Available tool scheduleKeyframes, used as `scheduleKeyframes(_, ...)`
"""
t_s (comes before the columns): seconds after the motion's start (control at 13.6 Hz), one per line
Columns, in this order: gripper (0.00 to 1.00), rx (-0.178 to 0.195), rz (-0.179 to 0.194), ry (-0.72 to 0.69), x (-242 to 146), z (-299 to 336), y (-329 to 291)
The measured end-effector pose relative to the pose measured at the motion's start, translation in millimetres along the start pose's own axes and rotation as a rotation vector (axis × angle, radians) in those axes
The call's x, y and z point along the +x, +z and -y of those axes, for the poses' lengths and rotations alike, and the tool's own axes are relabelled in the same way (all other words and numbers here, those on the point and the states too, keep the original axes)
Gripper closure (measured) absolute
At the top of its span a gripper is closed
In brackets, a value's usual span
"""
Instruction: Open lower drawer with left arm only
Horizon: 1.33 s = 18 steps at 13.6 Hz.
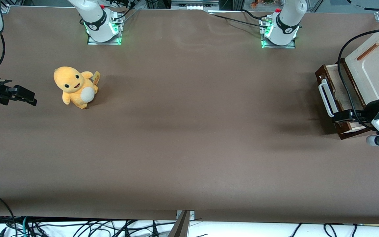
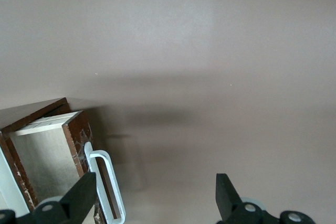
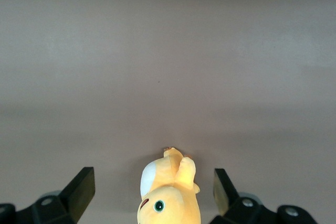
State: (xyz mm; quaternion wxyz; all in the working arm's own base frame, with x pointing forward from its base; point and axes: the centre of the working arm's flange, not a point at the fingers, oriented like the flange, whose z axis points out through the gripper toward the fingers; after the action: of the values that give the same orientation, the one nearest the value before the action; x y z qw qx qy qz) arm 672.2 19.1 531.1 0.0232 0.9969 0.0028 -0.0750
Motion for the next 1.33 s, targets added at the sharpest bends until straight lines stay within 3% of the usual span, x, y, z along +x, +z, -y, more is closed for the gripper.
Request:
scheduleKeyframes(0.66,0.00,0.027,-0.007,0.007,5.1,3.3,12.4)
scheduleKeyframes(1.33,0.00,0.026,0.041,0.011,2.2,0.6,24.6)
